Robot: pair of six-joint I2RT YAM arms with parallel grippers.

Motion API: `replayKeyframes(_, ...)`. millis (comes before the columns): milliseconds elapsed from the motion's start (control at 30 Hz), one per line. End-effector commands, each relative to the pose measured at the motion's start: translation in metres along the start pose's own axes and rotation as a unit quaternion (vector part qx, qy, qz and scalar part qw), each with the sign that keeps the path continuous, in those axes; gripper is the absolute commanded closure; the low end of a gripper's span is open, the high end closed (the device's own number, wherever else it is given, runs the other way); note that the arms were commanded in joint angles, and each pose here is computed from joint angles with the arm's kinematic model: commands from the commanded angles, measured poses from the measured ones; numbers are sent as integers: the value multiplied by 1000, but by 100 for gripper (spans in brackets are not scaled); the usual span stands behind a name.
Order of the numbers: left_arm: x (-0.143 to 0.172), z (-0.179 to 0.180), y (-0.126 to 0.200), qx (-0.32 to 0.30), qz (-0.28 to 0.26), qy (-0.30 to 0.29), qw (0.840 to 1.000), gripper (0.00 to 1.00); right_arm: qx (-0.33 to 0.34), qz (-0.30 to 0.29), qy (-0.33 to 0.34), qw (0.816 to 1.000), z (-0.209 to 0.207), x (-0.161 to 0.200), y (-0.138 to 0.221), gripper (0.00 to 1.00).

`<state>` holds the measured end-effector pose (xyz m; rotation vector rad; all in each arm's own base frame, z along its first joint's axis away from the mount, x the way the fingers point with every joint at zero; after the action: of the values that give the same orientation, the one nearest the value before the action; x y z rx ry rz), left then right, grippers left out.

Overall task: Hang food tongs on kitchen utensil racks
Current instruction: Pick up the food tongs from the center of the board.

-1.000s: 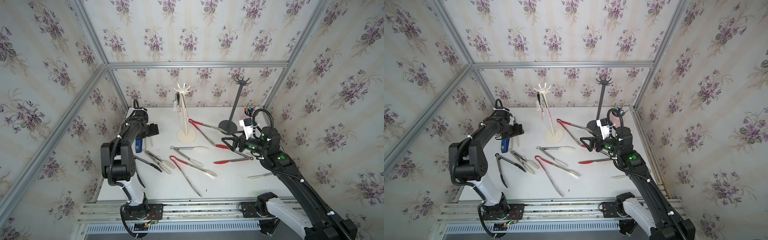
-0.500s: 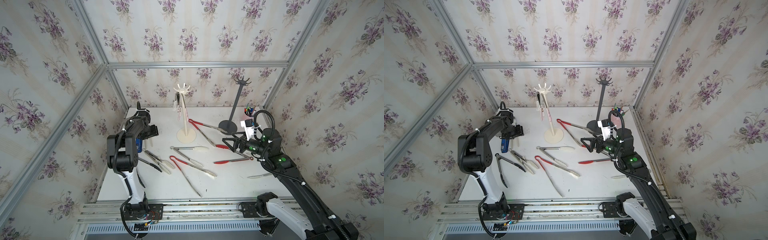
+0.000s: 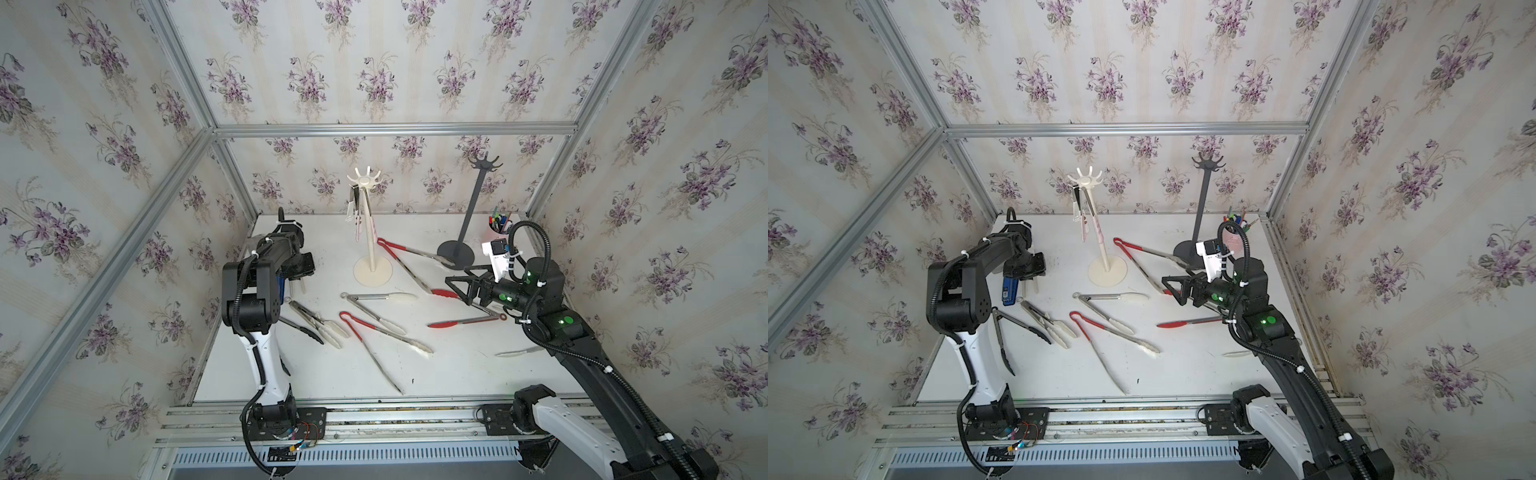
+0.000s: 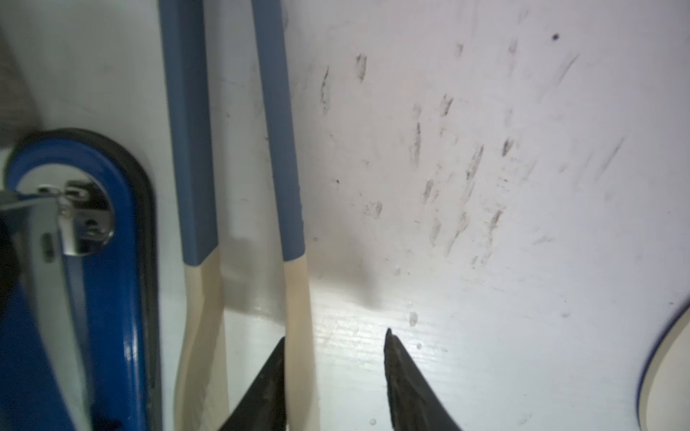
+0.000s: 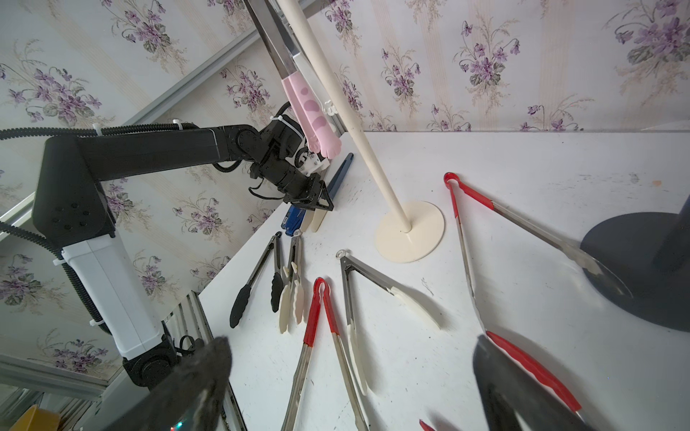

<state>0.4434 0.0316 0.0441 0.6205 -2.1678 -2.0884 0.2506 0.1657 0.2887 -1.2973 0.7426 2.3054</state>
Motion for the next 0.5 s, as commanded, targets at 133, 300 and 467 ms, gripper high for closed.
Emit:
replayKeyframes(133, 5, 0, -3, 2, 11, -7, 1000, 75, 3, -5, 5, 1000, 0, -2, 0, 0)
replayKeyframes(300, 6, -4, 2, 14, 10, -22, 1000, 87, 3, -5, 8, 1000, 0, -2, 0, 0)
replayKeyframes(467, 5, -8, 10, 28, 3, -36, 999, 95, 4, -4, 9, 1000, -1, -2, 0, 0)
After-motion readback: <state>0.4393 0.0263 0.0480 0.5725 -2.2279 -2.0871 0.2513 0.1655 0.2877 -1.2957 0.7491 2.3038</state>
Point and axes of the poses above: each gripper's point midway between its finger pads, its own y axis back along the fingers, its own z axis along the line the jaws close on, x = y × z, the point moved 2 cm from there along y, back along the fingers, and after that the axes turned 2 degrees about y, right-handed, at the moved point
